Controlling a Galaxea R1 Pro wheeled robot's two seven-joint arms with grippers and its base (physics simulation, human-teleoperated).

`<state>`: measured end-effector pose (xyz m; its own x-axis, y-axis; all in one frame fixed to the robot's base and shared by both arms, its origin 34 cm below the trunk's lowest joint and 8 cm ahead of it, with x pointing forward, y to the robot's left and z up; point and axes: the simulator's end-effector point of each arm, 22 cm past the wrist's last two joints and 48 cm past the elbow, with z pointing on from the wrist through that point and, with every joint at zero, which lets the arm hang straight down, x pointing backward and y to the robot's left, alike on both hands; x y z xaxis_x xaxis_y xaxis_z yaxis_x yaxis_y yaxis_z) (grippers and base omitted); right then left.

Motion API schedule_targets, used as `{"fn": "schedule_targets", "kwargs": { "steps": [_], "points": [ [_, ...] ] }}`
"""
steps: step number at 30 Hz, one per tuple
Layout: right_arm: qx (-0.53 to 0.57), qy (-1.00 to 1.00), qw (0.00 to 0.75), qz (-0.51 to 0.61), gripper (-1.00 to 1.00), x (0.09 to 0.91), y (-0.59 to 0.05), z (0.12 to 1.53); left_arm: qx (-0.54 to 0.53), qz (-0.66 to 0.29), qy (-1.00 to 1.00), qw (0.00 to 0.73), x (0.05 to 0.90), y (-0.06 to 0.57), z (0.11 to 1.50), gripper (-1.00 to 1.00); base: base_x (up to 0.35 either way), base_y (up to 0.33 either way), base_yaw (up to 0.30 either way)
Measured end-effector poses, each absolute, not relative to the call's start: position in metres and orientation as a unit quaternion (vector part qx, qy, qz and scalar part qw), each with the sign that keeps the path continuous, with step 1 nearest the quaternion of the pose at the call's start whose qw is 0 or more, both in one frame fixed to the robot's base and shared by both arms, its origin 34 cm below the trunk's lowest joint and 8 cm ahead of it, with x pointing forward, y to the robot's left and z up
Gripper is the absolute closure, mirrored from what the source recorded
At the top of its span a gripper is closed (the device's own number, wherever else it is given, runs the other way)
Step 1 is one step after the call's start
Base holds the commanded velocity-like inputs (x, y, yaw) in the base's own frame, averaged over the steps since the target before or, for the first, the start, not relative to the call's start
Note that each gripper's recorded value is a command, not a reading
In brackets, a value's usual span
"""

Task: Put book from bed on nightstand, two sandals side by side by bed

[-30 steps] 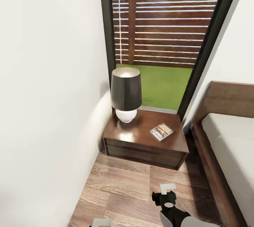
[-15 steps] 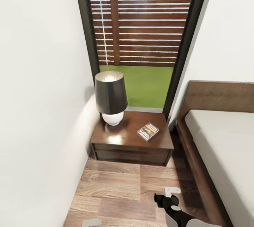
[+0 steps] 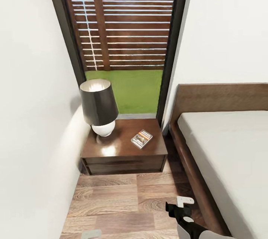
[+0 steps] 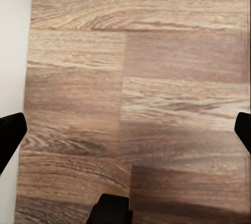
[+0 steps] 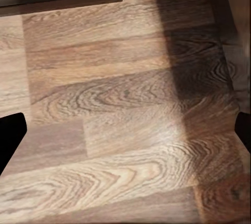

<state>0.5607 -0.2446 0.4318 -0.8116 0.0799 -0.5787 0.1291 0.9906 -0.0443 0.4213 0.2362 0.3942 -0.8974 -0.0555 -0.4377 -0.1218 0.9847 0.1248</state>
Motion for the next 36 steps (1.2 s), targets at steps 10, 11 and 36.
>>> {"fn": "schedule_targets", "kwargs": {
  "steps": [10,11,36],
  "points": [
    [0.044,0.951,0.302,-0.041,-1.00,0.562,-0.244,0.450,-0.045,0.074,0.971,0.222,0.423,0.235,0.413,-1.00,0.000,0.000,-0.079],
    [0.043,0.952,0.301,-0.042,-1.00,0.562,-0.245,0.452,-0.045,0.074,0.971,0.222,0.423,0.235,0.415,-1.00,0.000,0.000,-0.013],
    [0.026,0.968,0.241,-0.071,-1.00,0.443,-0.273,0.456,-0.073,0.100,0.980,0.155,0.365,0.259,0.441,-1.00,0.000,0.000,-0.001]
  ]
}}
